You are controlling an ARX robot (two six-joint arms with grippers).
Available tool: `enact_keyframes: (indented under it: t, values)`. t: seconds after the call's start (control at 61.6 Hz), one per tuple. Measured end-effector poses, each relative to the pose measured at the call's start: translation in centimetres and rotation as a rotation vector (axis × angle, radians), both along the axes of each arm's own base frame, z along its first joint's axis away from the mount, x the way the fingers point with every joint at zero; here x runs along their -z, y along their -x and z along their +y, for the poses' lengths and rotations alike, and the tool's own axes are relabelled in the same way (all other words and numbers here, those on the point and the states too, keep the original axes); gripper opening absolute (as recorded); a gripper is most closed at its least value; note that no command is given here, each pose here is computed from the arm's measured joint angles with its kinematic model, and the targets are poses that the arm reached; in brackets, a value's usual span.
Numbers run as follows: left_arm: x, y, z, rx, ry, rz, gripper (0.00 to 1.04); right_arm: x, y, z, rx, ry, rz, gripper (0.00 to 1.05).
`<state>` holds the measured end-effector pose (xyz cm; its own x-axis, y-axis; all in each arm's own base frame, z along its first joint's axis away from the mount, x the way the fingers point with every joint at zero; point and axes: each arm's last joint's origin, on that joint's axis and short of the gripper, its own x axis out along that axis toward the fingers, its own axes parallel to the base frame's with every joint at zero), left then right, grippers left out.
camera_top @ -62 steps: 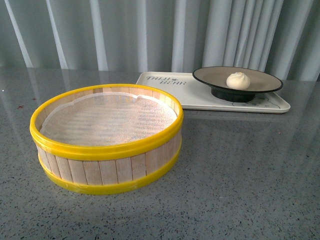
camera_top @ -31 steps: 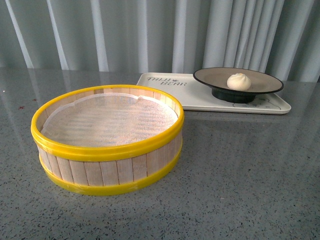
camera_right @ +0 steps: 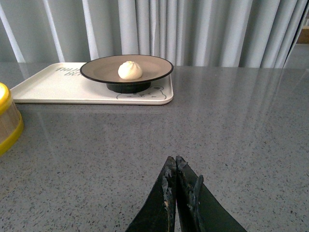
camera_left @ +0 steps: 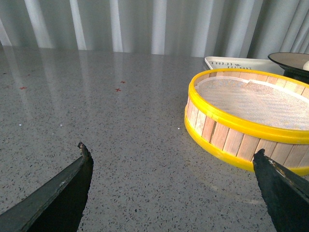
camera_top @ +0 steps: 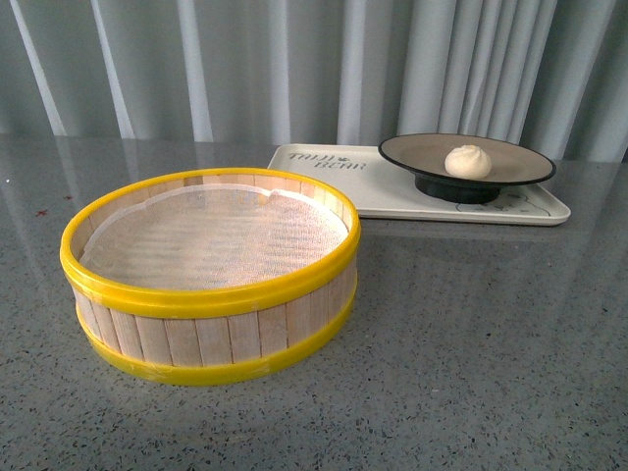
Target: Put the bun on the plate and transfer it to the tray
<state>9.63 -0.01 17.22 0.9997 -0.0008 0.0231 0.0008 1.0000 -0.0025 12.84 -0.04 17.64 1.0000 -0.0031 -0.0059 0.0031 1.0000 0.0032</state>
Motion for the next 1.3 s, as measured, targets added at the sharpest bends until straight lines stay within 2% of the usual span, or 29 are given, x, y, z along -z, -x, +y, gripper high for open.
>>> enact_keyframes:
  t: [0.162,0.812,0.861,1.088,1.299]
  values:
    - [0.0,0.0,0.0,0.0,0.0,0.0,0.98,0.9,0.6,0.0,0.0,0.0,-0.009,0.02]
    - [0.0,0.0,0.0,0.0,0.0,0.0,0.98,0.9,2.1,0.0,-0.001,0.0,-0.013,0.02]
    - [0.0,0.0,0.0,0.0,0.0,0.0,0.98,1.3,2.7,0.0,-0.002,0.001,0.023,0.02]
    - [0.0,0.0,0.0,0.0,0.0,0.0,0.98,1.1,3.1,0.0,-0.001,0.001,-0.008,0.02]
    - [0.0,0.0,0.0,0.0,0.0,0.0,0.98,1.1,3.1,0.0,-0.001,0.002,-0.008,0.35]
